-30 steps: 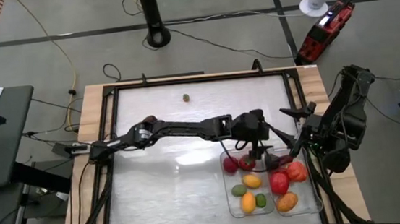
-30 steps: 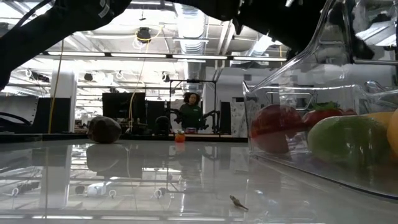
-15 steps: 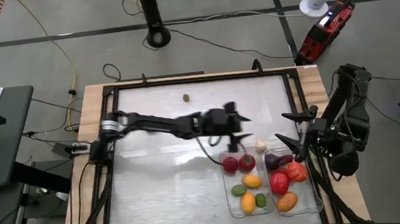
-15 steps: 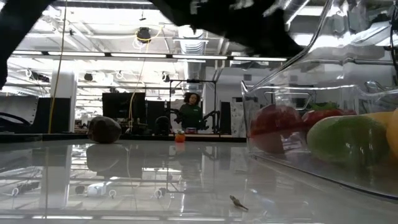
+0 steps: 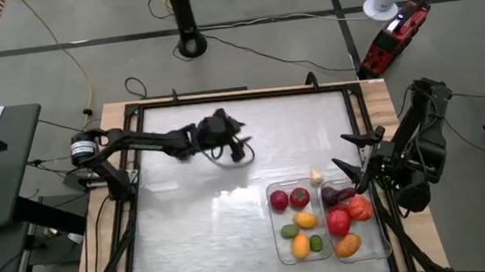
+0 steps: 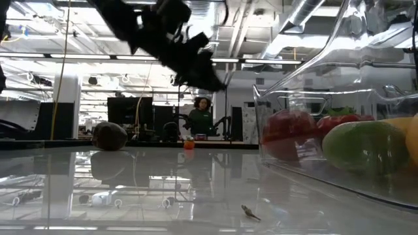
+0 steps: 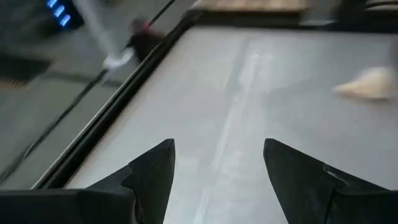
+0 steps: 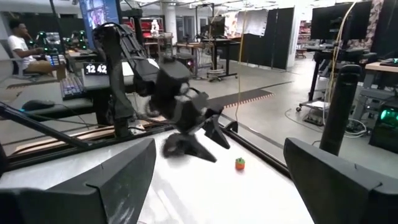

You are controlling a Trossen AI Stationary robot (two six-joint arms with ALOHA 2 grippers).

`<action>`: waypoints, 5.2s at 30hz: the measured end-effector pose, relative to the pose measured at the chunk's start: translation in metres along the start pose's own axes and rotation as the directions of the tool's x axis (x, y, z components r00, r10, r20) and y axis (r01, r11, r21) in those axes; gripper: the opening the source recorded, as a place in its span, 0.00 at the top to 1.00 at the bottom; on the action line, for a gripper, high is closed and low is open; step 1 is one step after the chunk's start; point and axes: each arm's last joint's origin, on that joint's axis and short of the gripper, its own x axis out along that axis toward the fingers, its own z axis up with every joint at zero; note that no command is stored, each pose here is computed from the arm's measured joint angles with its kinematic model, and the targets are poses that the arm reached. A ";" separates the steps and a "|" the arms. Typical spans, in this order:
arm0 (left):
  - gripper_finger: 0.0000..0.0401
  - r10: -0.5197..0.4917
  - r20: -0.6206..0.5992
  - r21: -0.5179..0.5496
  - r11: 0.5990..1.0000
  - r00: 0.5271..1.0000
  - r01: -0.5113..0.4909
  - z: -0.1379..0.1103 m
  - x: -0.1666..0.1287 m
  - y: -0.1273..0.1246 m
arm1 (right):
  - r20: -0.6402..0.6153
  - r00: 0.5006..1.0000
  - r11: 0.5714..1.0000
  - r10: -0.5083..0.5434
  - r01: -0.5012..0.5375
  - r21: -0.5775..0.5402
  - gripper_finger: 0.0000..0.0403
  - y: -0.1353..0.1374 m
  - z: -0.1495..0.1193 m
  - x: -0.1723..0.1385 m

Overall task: Sort produce into baskets
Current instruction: Put the persimmon into the left transparent bin, then put the apple into the left transparent bin

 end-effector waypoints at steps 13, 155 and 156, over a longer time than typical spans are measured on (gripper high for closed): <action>0.42 0.182 -0.124 -0.178 0.963 0.975 -0.202 -0.051 0.018 0.090 | -0.011 1.000 1.000 0.002 -0.002 -0.005 0.06 0.000 0.000 0.001; 0.13 0.259 -0.431 -0.155 0.922 0.864 -0.354 -0.133 -0.130 0.048 | -0.036 0.999 1.000 0.022 -0.021 0.017 0.06 0.010 -0.004 0.001; 0.13 0.257 -0.436 -0.163 0.920 0.863 -0.356 -0.137 -0.130 0.050 | -0.036 0.999 1.000 0.022 -0.021 0.017 0.06 0.010 -0.004 0.001</action>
